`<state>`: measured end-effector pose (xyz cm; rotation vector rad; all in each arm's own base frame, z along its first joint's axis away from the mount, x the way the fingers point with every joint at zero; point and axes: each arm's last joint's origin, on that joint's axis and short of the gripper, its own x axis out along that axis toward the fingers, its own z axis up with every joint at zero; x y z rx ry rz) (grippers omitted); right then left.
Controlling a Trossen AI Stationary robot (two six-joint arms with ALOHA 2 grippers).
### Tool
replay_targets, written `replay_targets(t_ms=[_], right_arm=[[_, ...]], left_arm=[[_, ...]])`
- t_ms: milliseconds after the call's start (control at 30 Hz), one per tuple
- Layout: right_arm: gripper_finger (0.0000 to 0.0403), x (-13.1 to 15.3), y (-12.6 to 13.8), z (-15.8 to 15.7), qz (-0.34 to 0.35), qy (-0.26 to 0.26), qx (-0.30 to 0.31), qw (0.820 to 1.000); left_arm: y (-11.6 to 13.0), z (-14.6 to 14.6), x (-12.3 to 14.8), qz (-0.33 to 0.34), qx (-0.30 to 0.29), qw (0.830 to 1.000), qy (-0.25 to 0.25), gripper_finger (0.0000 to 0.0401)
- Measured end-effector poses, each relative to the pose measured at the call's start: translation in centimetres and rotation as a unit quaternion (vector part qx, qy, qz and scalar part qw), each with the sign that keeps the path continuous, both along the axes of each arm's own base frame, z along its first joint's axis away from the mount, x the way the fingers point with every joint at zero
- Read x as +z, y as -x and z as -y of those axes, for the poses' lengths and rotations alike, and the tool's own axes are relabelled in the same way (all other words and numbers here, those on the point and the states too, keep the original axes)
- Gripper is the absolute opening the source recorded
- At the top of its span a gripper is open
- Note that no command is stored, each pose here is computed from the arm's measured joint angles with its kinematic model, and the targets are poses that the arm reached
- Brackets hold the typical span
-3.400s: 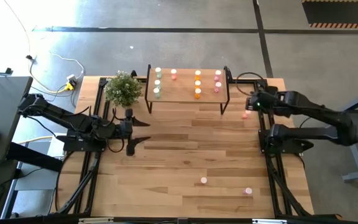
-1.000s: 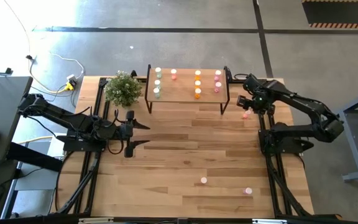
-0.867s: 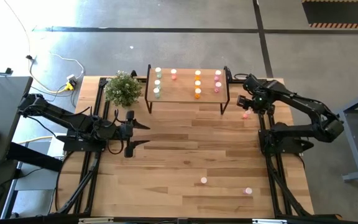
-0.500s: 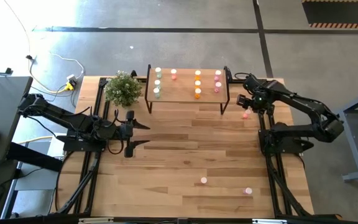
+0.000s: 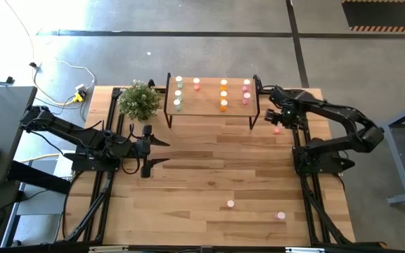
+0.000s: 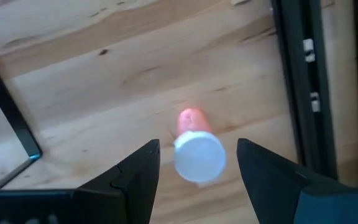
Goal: Pick and place medicine bottles onto shelf by color
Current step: Put the top pink pill bottle on the shelf aligned with the other pink pill bottle
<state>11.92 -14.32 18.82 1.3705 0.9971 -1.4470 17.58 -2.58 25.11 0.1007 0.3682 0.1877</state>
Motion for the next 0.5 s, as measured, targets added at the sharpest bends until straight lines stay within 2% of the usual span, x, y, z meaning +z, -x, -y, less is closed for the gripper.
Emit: replay_targets(t_ms=[133,500], right_arm=[[0.0197,-0.48,-0.37,0.41,0.004,-0.001,0.002,1.0],[0.013,-0.64,-0.4,0.42,0.001,-0.009,0.004,1.0]], left_arm=[[0.0,-0.01,0.0,0.0,0.0,1.0,0.0,0.0241],[0.0,-0.01,0.0,0.0,0.0,1.0,0.0,0.0241]])
